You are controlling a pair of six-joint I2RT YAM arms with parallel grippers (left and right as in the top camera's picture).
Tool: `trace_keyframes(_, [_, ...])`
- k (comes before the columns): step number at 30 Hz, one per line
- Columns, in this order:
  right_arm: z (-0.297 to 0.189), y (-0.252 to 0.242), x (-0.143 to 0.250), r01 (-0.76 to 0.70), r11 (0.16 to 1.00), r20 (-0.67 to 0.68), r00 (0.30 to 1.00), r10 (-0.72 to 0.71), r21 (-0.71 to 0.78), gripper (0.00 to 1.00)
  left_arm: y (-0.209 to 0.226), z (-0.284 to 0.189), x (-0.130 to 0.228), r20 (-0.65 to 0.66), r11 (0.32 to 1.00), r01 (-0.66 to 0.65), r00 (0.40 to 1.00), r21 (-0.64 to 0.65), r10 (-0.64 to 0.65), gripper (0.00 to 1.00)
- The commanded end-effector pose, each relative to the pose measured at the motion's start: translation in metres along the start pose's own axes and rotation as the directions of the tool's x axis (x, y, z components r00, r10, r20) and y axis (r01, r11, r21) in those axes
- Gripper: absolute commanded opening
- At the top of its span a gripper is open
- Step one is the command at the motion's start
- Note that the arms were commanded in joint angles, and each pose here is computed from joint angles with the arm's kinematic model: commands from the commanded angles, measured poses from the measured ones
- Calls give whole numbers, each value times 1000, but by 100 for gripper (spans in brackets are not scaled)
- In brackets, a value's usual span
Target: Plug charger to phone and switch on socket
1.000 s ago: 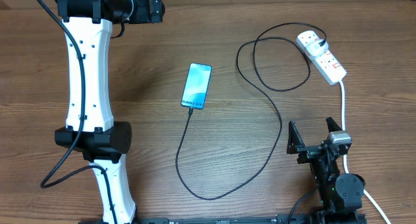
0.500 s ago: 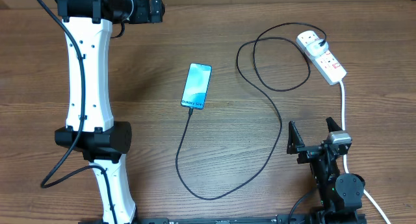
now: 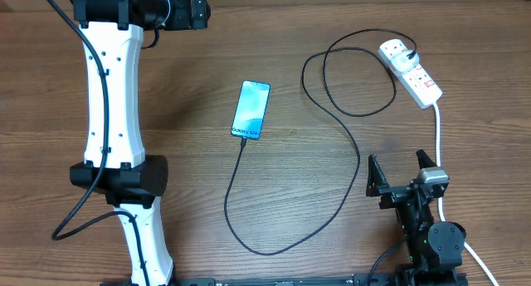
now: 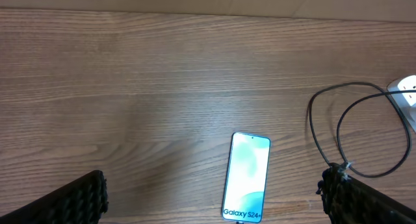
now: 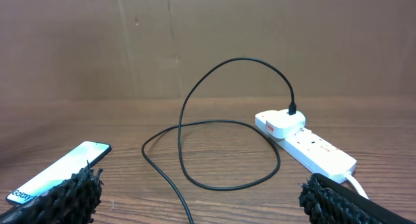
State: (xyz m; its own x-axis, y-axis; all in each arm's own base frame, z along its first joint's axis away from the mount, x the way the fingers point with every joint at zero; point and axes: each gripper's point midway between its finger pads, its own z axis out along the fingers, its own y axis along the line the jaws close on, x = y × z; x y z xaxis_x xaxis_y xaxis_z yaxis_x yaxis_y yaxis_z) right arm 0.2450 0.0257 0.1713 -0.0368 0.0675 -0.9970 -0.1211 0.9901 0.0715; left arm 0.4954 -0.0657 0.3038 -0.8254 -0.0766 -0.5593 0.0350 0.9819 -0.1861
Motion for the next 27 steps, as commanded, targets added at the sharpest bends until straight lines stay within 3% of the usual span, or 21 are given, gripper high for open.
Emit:
trace_keyframes(1, [0,-3,1,5,1000,6,1000,-5,16,100,-1,-5,-2,12,1000,6,1000,-3,-6,100])
trace_keyframes(9, [0,-3,1,5,1000,6,1000,-5,16,100,-2,-64,14,47,1000,2,999,-18,-2,100])
trace_keyframes(14, [0,-3,1,5,1000,6,1000,-5,16,100,33,-108,49,51,976,2,999,-217,9,100])
trace_keyframes(21, [0,-3,1,5,1000,6,1000,-5,16,100,48,-110,98,82,966,8,997,-258,14,100])
trace_keyframes(27, [0,-3,1,5,1000,6,1000,-5,16,100,64,-107,145,30,951,1,1000,-309,9,100])
